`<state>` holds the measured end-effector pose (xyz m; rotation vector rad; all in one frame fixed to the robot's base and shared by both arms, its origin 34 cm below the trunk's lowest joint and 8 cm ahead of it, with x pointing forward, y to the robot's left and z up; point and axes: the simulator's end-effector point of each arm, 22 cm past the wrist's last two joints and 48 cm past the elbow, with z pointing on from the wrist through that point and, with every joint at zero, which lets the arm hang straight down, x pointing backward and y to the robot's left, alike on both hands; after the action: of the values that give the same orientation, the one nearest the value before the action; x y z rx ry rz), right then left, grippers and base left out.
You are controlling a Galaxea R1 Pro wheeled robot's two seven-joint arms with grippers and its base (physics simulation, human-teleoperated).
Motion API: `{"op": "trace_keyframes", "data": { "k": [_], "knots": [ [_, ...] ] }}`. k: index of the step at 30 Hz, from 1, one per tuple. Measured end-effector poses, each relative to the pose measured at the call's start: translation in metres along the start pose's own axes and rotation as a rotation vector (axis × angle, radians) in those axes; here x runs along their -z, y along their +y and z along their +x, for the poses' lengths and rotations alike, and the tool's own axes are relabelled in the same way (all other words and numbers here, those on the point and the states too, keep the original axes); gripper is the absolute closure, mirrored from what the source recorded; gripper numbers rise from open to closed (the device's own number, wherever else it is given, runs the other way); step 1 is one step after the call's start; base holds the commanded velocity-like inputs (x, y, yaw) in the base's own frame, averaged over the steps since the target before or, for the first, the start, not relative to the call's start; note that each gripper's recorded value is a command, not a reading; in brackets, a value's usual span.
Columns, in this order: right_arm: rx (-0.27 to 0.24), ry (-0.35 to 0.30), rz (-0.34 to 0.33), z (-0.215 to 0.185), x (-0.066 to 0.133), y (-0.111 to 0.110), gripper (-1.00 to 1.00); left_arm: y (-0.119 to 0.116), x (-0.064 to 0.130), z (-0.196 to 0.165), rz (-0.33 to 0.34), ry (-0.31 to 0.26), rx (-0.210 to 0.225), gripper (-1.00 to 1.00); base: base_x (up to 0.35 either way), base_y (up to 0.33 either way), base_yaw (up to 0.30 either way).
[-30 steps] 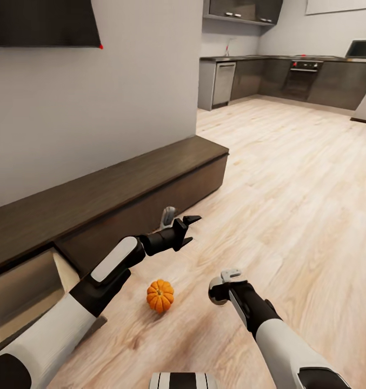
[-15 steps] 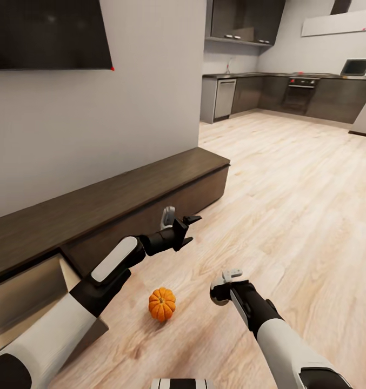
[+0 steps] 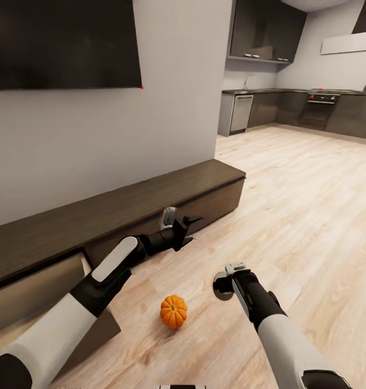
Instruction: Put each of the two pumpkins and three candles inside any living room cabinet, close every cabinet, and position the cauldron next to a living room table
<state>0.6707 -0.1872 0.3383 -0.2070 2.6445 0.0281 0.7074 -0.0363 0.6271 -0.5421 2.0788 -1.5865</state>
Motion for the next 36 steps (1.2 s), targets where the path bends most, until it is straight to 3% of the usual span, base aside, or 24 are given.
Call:
{"op": "trace_keyframes", "data": {
  "k": [7, 9, 15, 16, 17, 18, 22, 24, 25, 28, 30, 34, 36],
  "knots": [
    [-0.057, 0.038, 0.024, -0.039, 0.045, -0.017, 1.0, -0.015, 0.017, -0.042, -0.008, -0.062, 0.007, -1.0, 0.0, 0.0, 0.284],
    [-0.062, 0.037, 0.026, -0.048, 0.054, -0.018, 1.0, -0.018, 0.022, -0.051, -0.037, -0.074, 0.003, -1.0, 0.0, 0.0, 0.284],
    [-0.065, 0.035, 0.024, -0.07, 0.071, -0.017, 1.0, -0.022, 0.086, -0.122, -0.216, -0.204, -0.048, -1.0, 0.0, 0.0, 0.284],
    [-0.065, 0.043, 0.024, -0.073, 0.074, -0.017, 1.0, -0.015, 0.101, -0.132, -0.279, -0.211, -0.066, -1.0, 0.0, 0.0, 0.284],
    [-0.067, 0.035, 0.024, -0.086, 0.08, -0.018, 1.0, 0.007, 0.126, -0.141, -0.399, -0.181, -0.111, -1.0, 0.0, 0.0, 0.284],
    [-0.067, 0.024, 0.026, -0.095, 0.085, -0.019, 1.0, 0.014, 0.137, -0.146, -0.442, -0.171, -0.125, -1.0, 0.0, 0.0, 0.284],
    [-0.065, 0.01, 0.019, -0.111, 0.096, -0.015, 1.0, 0.046, 0.184, -0.169, -0.639, -0.174, -0.149, -1.0, 0.0, 0.0, 0.284],
    [-0.065, -0.015, 0.02, -0.125, 0.105, -0.015, 1.0, 0.074, 0.219, -0.178, -0.814, -0.173, -0.165, -1.0, 0.0, 0.0, 0.284],
    [-0.065, -0.024, 0.02, -0.13, 0.108, -0.015, 1.0, 0.08, 0.228, -0.179, -0.859, -0.164, -0.172, -1.0, 0.0, 0.0, 0.284],
    [-0.065, -0.056, 0.011, -0.151, 0.121, -0.01, 1.0, 0.086, 0.239, -0.177, -0.931, -0.123, -0.214, -1.0, 0.0, 0.0, 0.283],
    [-0.064, -0.074, 0.009, -0.166, 0.129, -0.01, 1.0, 0.082, 0.241, -0.178, -0.935, -0.117, -0.218, -1.0, 0.0, 0.0, 0.283],
    [-0.078, -0.073, -0.034, -0.175, 0.135, 0.003, 1.0, 0.08, 0.245, -0.181, -0.948, -0.107, -0.208, -1.0, 0.0, 0.0, 0.283],
    [-0.061, -0.069, -0.074, -0.176, 0.136, 0.021, 1.0, 0.095, 0.251, -0.179, -0.984, -0.091, -0.176, -1.0, 0.0, 0.0, 0.283]
  ]
}}
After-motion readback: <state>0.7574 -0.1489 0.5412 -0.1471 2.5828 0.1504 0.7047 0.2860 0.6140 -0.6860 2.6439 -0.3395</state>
